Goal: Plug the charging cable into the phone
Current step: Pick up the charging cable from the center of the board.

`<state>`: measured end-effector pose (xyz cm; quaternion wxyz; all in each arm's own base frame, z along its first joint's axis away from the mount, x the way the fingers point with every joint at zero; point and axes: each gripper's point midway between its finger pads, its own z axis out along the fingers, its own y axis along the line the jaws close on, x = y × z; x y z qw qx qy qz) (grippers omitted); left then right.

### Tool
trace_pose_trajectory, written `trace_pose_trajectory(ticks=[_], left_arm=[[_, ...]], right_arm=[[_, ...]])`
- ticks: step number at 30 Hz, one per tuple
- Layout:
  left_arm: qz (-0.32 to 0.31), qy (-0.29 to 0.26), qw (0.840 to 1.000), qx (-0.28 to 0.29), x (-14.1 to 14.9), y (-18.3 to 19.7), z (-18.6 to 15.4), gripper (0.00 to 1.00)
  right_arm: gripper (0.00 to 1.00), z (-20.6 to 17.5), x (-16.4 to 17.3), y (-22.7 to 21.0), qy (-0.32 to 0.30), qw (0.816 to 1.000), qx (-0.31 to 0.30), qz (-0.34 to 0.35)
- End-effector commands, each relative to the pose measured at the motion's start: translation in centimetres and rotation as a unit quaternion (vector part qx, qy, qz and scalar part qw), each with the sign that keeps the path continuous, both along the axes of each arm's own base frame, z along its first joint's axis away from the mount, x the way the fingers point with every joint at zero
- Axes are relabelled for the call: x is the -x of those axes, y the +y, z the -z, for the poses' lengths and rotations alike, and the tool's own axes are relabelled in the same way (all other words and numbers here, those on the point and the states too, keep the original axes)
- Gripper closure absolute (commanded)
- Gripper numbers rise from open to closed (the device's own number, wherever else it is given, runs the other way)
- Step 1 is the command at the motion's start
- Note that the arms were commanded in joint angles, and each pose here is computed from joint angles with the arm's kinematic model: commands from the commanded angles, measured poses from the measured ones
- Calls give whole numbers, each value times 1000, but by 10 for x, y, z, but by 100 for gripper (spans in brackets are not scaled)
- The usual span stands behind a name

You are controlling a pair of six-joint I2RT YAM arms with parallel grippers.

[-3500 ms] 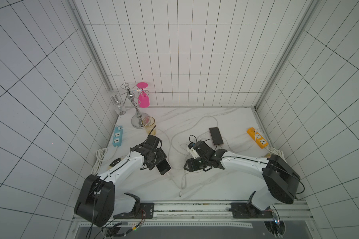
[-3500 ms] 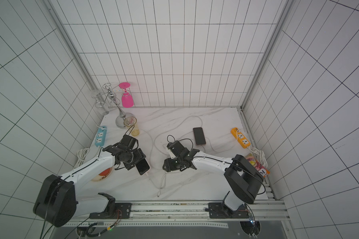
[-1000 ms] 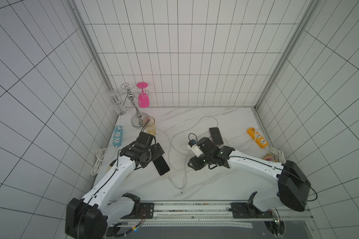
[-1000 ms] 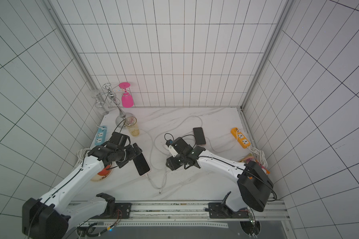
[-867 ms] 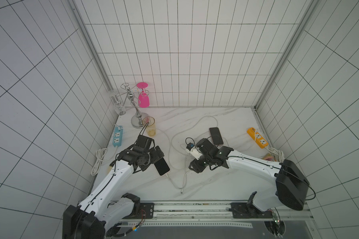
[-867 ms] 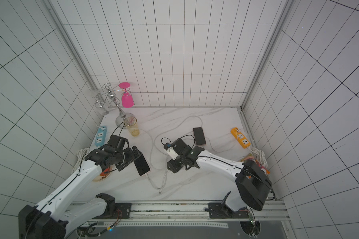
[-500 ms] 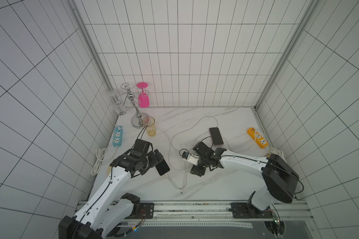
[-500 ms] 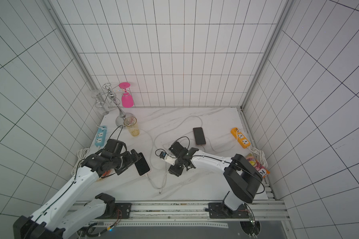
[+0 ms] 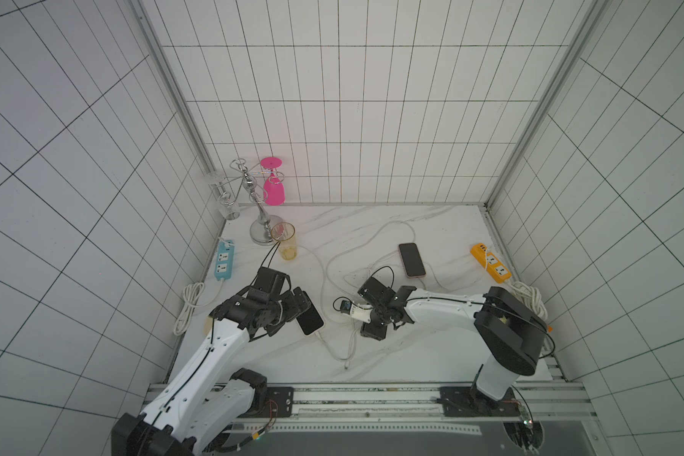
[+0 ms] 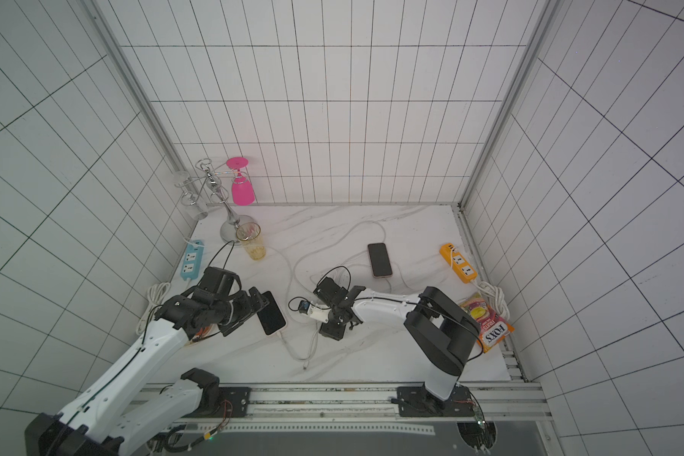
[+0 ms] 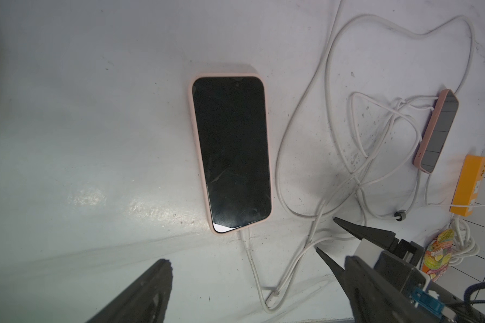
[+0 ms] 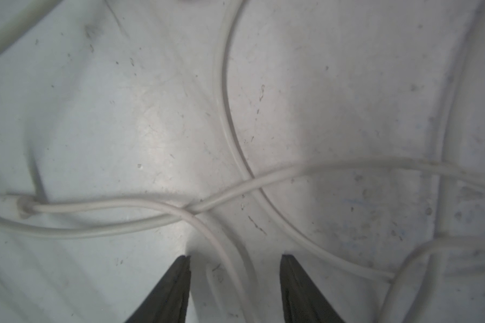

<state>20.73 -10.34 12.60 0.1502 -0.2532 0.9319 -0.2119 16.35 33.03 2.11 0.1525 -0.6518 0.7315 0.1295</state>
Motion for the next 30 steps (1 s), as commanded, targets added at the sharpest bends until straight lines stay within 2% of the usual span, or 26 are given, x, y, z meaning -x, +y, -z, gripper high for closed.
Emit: trace_pose_trajectory(ticks=[1, 5, 11, 14, 17, 20, 25, 30], left_arm=[[3, -1, 1000, 2, 0, -1, 2, 3], [5, 0, 1000, 0, 2, 0, 2, 3], [4, -2, 1000, 5, 4, 0, -1, 3], [9, -13, 999, 28, 5, -7, -17, 4], [8, -47, 998, 42, 2, -8, -41, 3], [-1, -78, 996, 52, 0, -6, -62, 3], [21, -144, 982, 124, -2, -23, -104, 6], [69, -184, 962, 192, -3, -48, -129, 12]], right_arm=[[51, 10, 5, 6, 1, 1000, 8, -10], [63, 12, 5, 8, 0, 1000, 12, -11], [89, -3, 2, 9, -13, 1000, -5, -1], [94, -20, 2, 7, -22, 999, -25, 9], [99, -40, -1, 5, -25, 998, -55, 37], [100, -60, -11, -2, 6, 990, -99, 101], [100, -97, -39, -27, 61, 950, -193, 238], [100, -122, -68, -59, 112, 881, -258, 382]])
